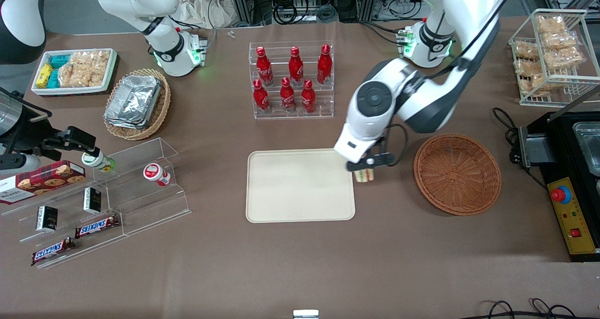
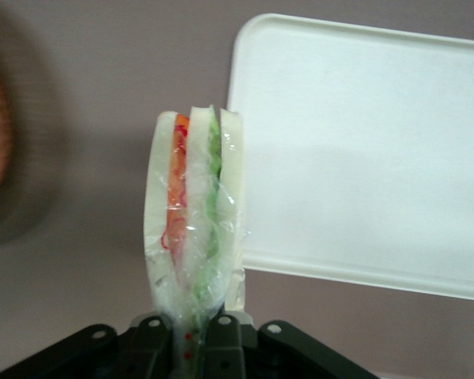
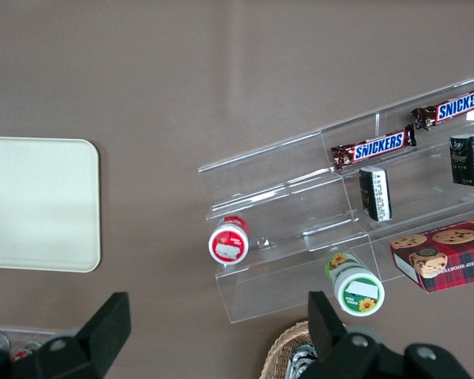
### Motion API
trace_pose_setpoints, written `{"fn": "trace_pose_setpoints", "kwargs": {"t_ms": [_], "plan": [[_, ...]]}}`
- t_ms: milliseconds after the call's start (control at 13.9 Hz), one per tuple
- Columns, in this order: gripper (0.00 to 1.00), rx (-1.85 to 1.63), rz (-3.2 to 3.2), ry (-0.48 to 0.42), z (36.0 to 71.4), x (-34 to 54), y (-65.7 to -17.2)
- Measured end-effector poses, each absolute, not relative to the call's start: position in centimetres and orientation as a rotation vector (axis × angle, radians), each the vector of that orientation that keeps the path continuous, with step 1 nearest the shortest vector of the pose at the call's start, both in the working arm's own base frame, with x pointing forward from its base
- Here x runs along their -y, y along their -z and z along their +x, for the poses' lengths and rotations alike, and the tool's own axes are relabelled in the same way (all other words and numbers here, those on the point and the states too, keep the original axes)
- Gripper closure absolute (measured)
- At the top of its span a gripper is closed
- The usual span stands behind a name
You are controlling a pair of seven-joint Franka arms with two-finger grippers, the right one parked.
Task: Place sandwich from basket to tray
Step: 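Carry the sandwich with the left gripper over the beige tray, then lower the sandwich onto the tray and open the left gripper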
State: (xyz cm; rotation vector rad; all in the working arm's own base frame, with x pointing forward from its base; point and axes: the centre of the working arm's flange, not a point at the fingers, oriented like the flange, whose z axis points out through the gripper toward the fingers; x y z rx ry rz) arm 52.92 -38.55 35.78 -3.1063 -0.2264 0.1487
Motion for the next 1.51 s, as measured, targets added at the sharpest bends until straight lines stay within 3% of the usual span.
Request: {"fn": "trace_pose_setpoints", "kwargs": {"t_ms": [432,792,936,1152,1368,1440,1512], "plan": [[0.85,0.068,-3.144,-0.093,53.8,40.9,-26.8],[0.85,-0.026,-3.148,-0.051,53.7,41.8,-23.3],[0.7,-0.024,-3.149,-0.046,53.9,41.9,-23.5],[0.4,-0.01,-3.146,-0.032,54.4,41.6,-24.2],[0.08,0.017,-3.096,0.017,55.4,40.6,-28.2],[0.01,0.033,-3.068,0.044,55.6,40.1,-30.4],[0.0,0.064,-3.038,0.068,55.9,39.0,-32.8]]}}
